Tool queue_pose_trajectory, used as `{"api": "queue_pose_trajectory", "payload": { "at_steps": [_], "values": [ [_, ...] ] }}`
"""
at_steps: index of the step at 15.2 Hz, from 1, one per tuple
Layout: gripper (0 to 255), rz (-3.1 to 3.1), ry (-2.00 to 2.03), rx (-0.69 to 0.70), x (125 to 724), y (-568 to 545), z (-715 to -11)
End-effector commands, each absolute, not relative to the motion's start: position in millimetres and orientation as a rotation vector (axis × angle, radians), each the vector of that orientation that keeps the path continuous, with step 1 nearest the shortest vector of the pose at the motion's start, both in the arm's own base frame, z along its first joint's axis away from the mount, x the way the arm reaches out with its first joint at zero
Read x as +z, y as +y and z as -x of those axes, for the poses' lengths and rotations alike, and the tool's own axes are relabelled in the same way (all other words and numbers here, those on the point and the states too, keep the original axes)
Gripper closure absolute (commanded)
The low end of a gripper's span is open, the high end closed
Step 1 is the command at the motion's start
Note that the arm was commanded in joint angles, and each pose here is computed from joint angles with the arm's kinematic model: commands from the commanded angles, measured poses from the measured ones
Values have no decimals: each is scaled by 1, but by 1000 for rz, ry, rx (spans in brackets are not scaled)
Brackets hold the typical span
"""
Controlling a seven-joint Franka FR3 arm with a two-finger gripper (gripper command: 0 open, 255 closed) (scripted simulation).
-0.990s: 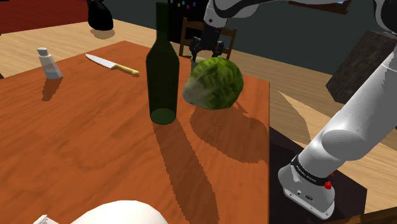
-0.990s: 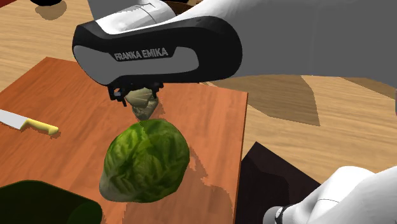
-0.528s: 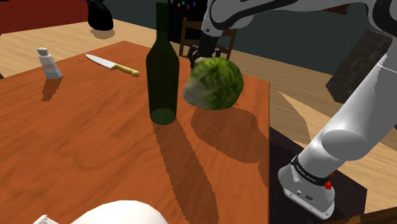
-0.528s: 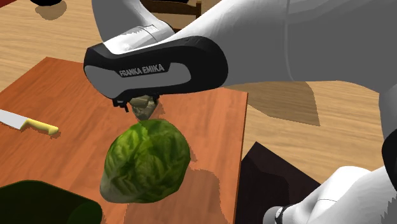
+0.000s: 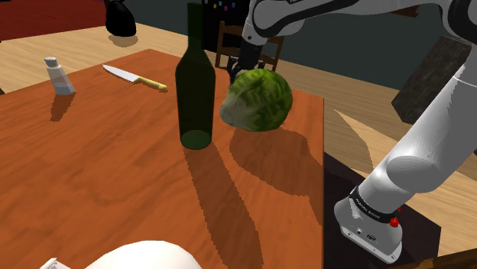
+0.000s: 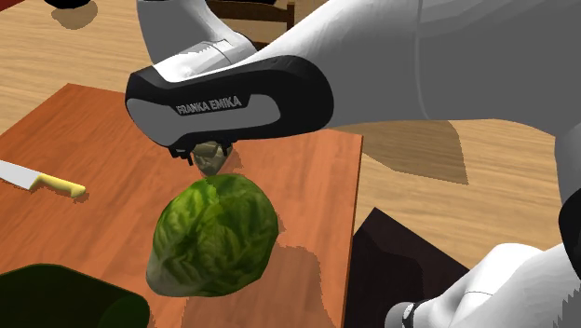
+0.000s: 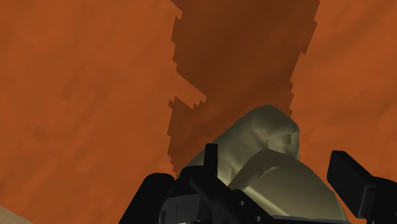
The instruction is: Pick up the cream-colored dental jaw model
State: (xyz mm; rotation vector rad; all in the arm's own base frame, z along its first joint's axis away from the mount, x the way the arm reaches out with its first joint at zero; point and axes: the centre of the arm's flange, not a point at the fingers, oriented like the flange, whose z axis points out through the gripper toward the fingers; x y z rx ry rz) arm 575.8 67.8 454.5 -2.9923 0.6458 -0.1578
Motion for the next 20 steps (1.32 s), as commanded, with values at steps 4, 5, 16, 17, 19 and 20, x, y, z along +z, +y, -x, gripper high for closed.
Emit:
{"api": "queue_pose_trajectory", "payload": {
  "at_steps": [4,5,16,17,19,20],
  "values": [
    [255,2993,644,-154,459,68,-577],
    [255,2993,644,-154,464,68,-577],
    [255,2993,644,-154,522,68,-577],
    [255,2993,644,-154,528,68,-577],
    [255,2993,644,-155,534,68,-577],
    [255,2993,644,-155,534,68,-577]
  ]
}}
